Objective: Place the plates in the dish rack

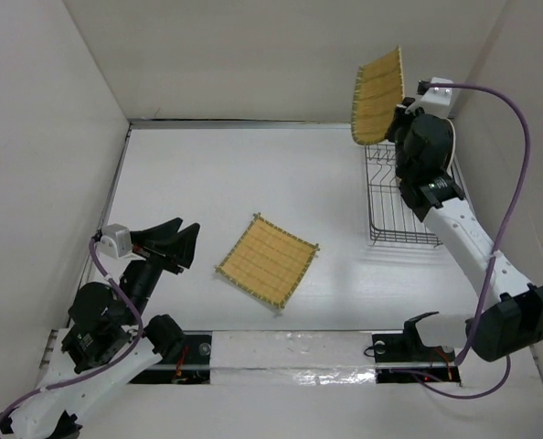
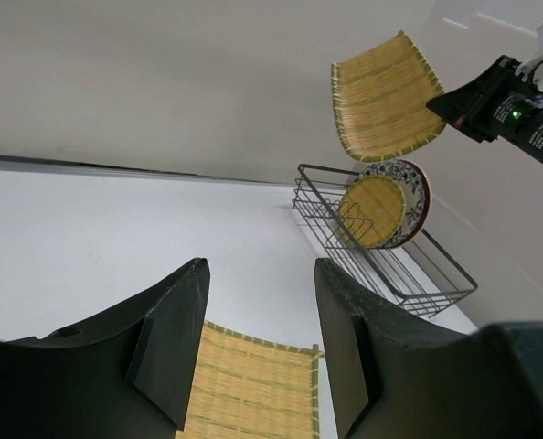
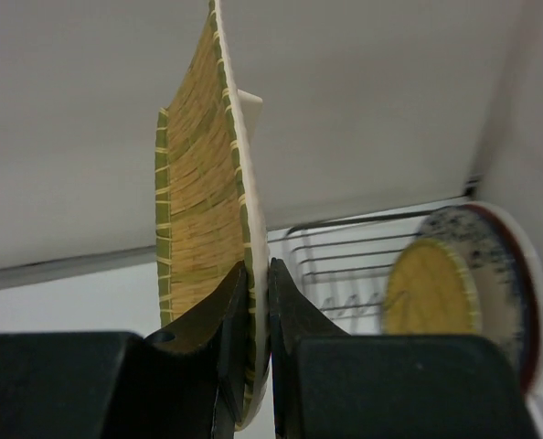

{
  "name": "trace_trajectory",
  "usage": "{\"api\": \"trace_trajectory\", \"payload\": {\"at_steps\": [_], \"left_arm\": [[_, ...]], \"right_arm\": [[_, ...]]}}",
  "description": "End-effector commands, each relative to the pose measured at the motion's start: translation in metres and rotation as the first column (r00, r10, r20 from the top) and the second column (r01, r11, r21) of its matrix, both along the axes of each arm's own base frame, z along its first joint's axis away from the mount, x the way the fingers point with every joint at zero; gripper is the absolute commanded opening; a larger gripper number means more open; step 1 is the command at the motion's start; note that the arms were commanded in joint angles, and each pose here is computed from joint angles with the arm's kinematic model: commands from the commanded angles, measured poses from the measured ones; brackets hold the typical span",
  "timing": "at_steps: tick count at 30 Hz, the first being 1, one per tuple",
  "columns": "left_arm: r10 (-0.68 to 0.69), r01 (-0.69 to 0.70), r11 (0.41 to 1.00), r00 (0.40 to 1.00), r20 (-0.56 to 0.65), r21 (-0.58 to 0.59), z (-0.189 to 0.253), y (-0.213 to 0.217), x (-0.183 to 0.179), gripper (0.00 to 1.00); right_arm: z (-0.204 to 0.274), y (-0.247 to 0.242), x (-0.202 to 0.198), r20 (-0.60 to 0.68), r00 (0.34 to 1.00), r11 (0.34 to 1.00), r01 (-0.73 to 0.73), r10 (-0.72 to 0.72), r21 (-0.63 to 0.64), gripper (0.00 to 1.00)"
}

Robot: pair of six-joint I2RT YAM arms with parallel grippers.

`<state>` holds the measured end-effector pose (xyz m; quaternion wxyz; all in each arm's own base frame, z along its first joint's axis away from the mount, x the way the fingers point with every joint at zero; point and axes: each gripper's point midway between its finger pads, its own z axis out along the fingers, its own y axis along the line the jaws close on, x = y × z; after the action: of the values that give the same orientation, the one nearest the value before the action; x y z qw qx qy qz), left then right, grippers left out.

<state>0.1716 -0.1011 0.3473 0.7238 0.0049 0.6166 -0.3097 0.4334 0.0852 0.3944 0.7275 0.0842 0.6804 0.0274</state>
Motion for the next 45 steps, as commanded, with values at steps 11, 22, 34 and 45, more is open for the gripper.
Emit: {"api": "trace_trajectory", "payload": {"at_steps": [11, 22, 34, 45], "left_arm": [[-0.064, 0.075, 0.993, 0.991, 0.116, -0.094, 0.032, 0.007, -0.024, 0.47], [-0.063, 0.076, 0.992, 0.99, 0.127, -0.104, 0.034, 0.01, -0.027, 0.47], [-0.05, 0.064, 0.992, 0.991, 0.127, -0.112, 0.033, 0.013, -0.026, 0.47], [-0.046, 0.06, 0.992, 0.992, 0.121, -0.11, 0.032, 0.013, -0.025, 0.47]], "right_arm": [[-0.02, -0.108, 0.03, 0.009, 0.95, 0.848, 0.284, -0.313, -0.447, 0.0], [-0.054, -0.142, 0.04, -0.066, 0.9, 0.765, 0.326, -0.432, -0.556, 0.0], [-0.11, -0.153, 0.052, -0.159, 0.866, 0.746, 0.298, -0.474, -0.596, 0.0], [-0.138, -0.149, 0.057, -0.221, 0.864, 0.76, 0.244, -0.453, -0.603, 0.0]]}}
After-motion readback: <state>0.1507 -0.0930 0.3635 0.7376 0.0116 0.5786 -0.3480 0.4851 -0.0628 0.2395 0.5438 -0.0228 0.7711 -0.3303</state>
